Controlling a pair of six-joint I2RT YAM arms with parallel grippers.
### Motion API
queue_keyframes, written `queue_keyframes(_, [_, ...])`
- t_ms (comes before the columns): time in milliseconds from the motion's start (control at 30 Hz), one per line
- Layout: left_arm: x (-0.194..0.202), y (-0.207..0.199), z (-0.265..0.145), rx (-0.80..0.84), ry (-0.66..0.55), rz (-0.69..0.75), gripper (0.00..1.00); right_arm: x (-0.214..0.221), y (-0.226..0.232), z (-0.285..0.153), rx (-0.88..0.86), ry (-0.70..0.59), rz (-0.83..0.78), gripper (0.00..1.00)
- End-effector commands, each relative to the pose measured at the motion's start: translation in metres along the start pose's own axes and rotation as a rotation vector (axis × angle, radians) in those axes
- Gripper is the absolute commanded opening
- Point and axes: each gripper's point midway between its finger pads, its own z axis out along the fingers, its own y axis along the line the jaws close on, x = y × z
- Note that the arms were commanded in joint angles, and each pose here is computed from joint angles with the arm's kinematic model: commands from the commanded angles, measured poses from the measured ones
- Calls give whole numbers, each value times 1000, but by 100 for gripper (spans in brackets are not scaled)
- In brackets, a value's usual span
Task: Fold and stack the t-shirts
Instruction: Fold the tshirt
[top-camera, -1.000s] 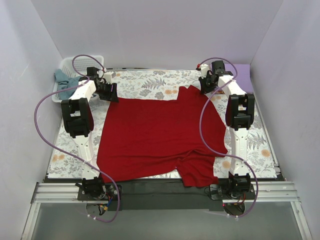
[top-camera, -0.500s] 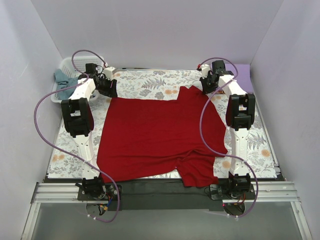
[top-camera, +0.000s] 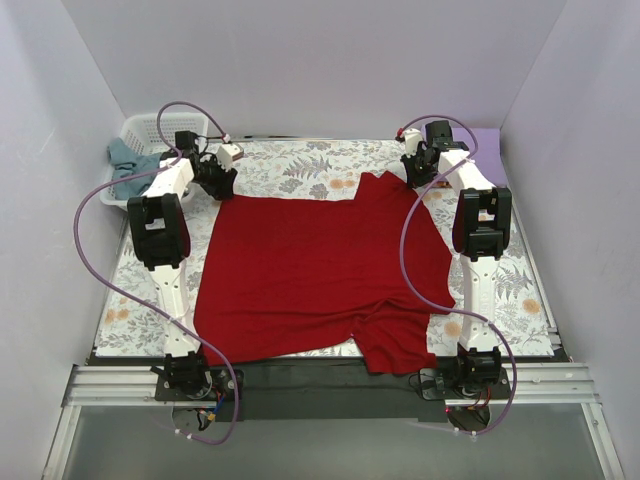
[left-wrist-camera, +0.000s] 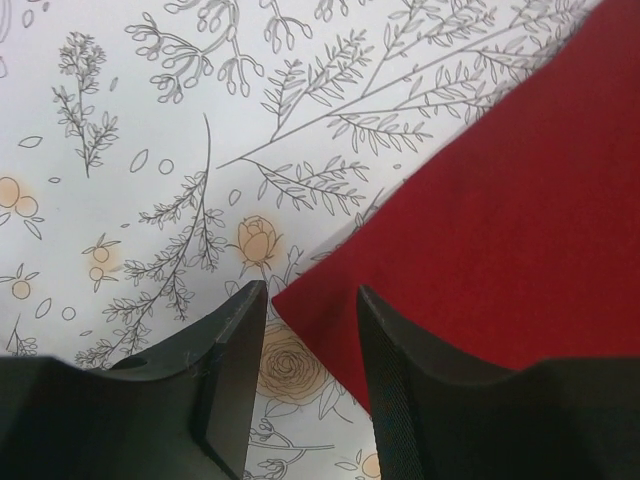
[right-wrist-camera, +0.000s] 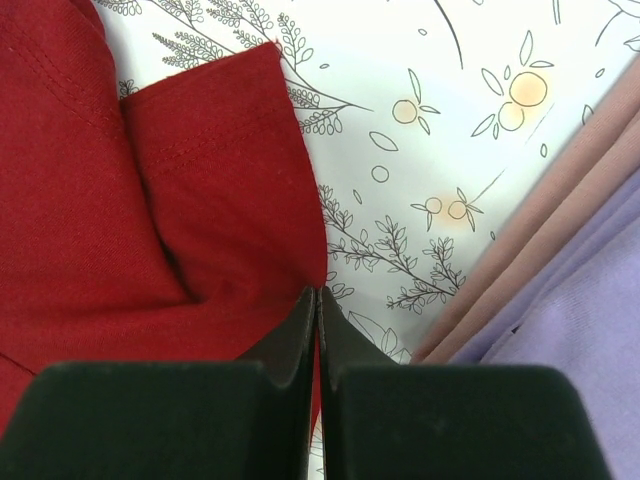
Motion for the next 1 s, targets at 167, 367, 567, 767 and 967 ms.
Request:
queue_keyframes(167, [10,-3,7,43,7,101,40,-19,-1,-26,15,-40,-18,1])
queue_keyframes(367, [21,-8,22,69,40,197,40,-16,1,-24,10,-32,-23,1])
queue_keyframes(567, [31,-22,34,122,79,260,34,-17,-1,-23,15,-33,-33,1])
queue_keyframes(767, [44,-43,46,193,135,290,19,-31,-9,-20,34,-66,-46,1])
queue_keyframes(967, [37,-28,50,123,116,244,0,-46,-19,-20,67,-106,-57,1])
